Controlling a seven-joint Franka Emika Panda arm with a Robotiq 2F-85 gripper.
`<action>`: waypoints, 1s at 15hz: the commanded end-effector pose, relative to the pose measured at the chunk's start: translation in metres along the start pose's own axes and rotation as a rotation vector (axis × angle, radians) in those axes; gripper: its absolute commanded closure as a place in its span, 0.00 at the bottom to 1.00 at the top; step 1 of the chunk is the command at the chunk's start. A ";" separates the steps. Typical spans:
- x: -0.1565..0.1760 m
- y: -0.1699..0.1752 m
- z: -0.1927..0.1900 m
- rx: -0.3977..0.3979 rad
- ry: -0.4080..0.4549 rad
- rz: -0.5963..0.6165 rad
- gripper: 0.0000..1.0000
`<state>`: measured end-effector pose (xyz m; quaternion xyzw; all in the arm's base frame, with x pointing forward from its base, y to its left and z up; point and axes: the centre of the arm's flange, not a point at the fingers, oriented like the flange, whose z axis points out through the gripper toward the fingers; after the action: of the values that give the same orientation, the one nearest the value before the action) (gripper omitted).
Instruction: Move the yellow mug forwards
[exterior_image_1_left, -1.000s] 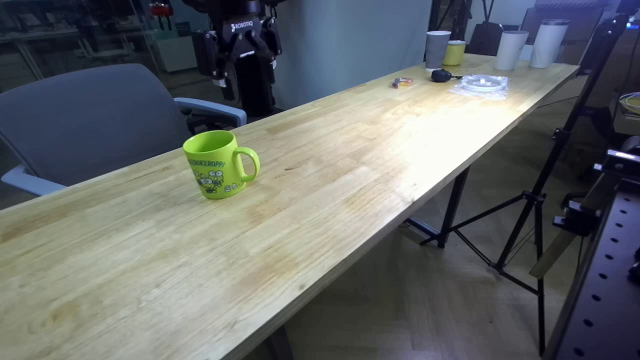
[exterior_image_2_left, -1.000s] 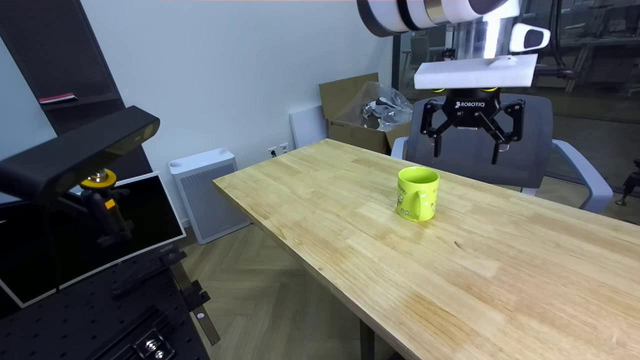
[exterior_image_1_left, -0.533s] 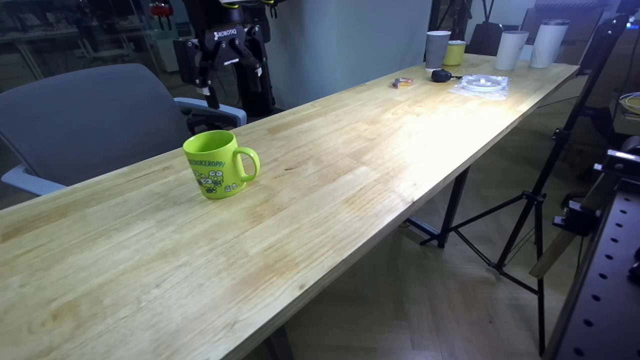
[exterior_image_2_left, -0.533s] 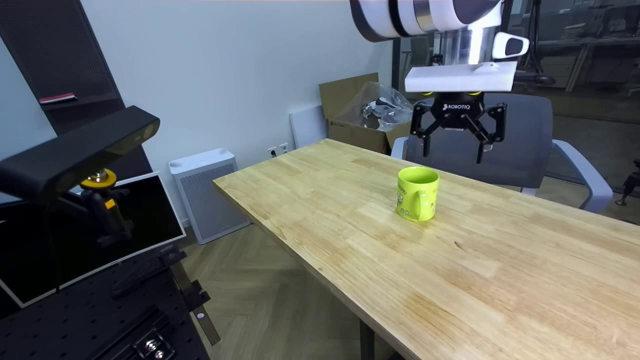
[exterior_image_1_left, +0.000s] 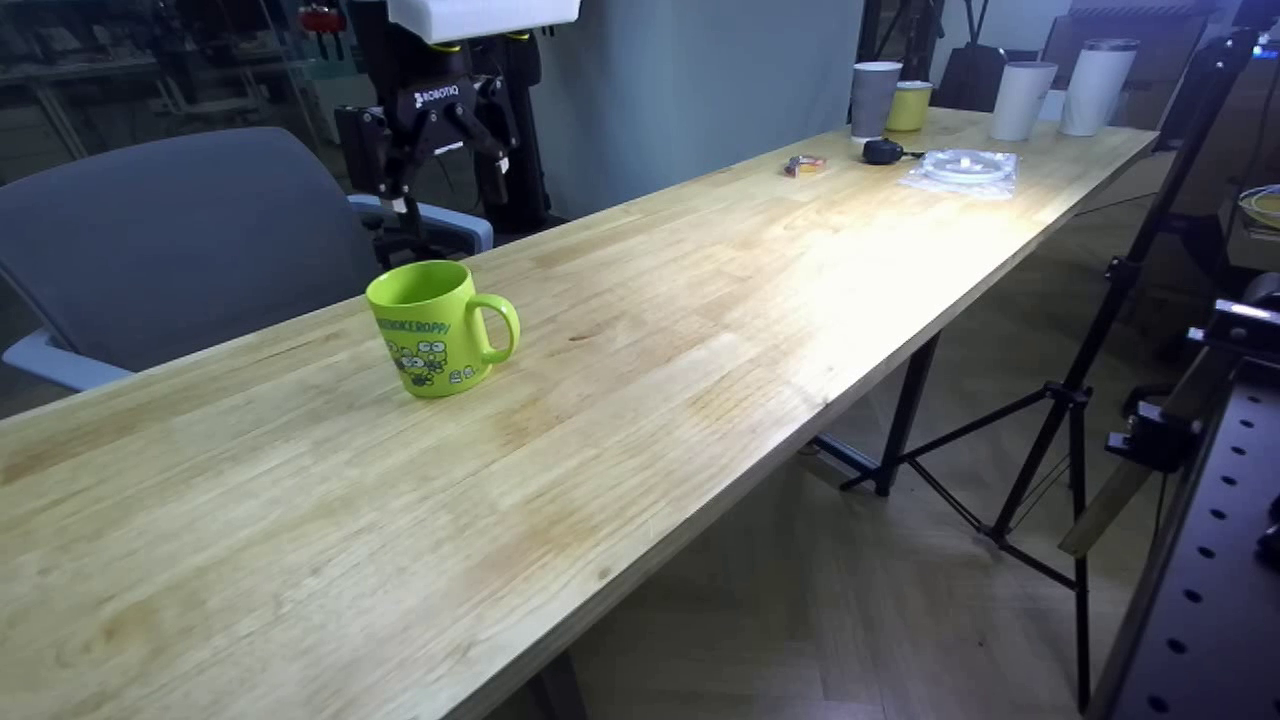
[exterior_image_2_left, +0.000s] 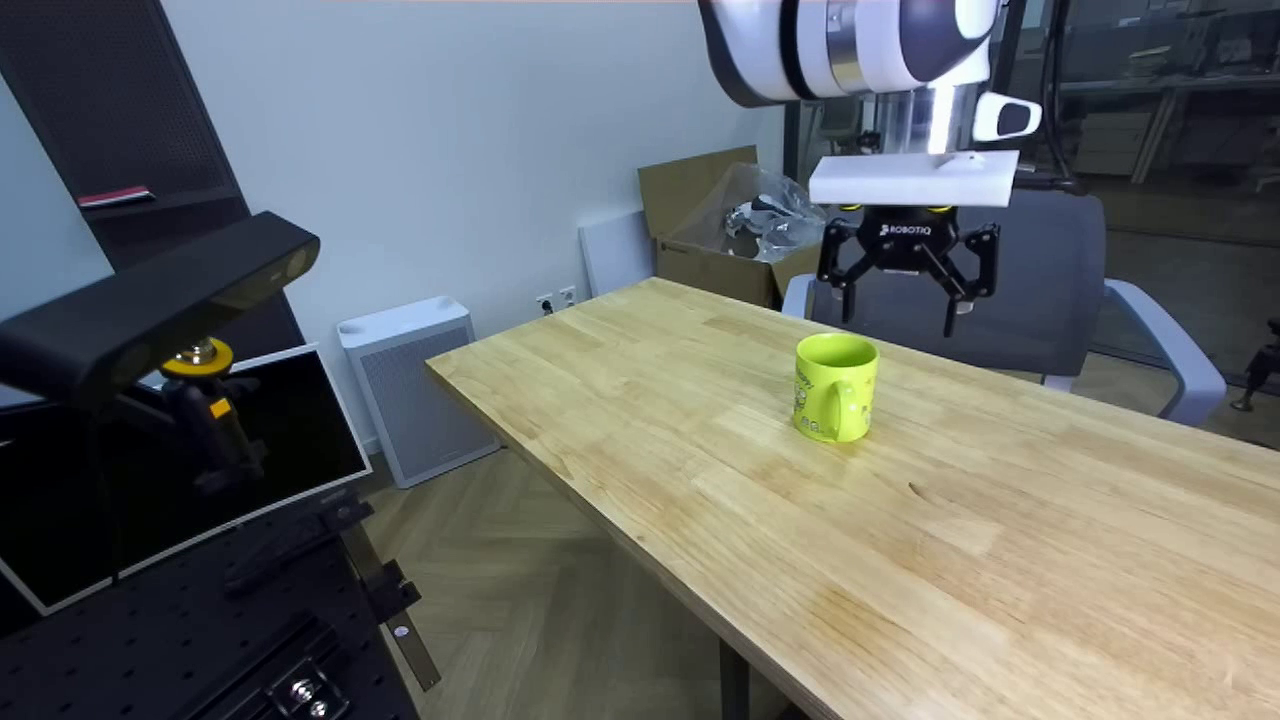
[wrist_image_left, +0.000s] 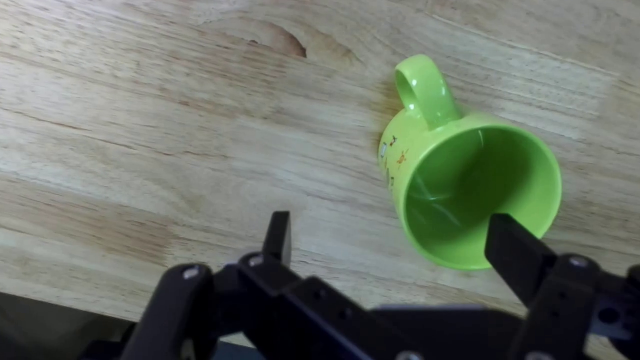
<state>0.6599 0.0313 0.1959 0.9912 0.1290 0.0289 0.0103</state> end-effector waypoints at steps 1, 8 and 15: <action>0.018 0.000 0.012 -0.008 0.004 -0.005 0.00; 0.029 -0.006 0.034 -0.005 0.004 -0.014 0.00; 0.027 -0.001 0.047 0.001 -0.006 -0.006 0.00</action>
<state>0.6789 0.0403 0.1530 0.9902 0.1374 0.0226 0.0080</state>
